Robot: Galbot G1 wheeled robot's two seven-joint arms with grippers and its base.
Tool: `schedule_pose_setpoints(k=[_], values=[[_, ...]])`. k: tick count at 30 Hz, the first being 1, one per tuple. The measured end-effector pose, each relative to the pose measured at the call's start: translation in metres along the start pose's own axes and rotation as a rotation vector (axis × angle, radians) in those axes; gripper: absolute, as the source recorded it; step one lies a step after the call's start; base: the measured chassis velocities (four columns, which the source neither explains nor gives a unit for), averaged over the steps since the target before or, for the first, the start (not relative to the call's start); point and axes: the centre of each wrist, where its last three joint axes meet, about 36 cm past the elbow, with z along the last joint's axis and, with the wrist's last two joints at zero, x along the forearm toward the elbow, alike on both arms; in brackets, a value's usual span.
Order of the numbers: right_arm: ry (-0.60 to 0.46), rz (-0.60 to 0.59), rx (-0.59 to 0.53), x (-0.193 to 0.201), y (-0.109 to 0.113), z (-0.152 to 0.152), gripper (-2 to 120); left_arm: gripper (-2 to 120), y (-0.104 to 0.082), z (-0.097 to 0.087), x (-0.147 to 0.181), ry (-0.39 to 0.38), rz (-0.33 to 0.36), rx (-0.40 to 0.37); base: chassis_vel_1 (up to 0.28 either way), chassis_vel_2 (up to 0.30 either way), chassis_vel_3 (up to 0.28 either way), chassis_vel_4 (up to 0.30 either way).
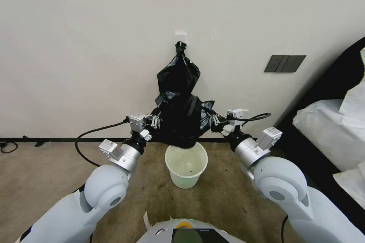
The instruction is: Place a trash bag onto the trash bin.
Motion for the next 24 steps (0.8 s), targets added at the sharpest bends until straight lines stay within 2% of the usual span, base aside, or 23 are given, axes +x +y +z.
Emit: schedule_pose_setpoints(k=[7, 13, 19, 24], values=[[-0.049, 0.028, 0.044, 0.003, -0.003, 0.009, 0, 0, -0.008, 0.026, -0.011, 0.018, 0.020, 0.005, 0.000, 0.000, 0.000, 0.000], [-0.058, 0.067, 0.043, 0.000, -0.014, 0.014, 0, 0, -0.016, 0.040, -0.021, 0.019, 0.034, 0.019, 0.000, 0.000, 0.000, 0.000], [-0.072, 0.101, 0.013, -0.002, -0.025, 0.029, 0, 0, -0.017, 0.054, -0.029, 0.018, 0.039, 0.013, 0.000, 0.000, 0.000, 0.000], [-0.102, 0.116, -0.034, -0.012, -0.027, 0.044, 0, 0, -0.016, 0.072, -0.035, 0.018, 0.014, 0.031, 0.000, 0.000, 0.000, 0.000]])
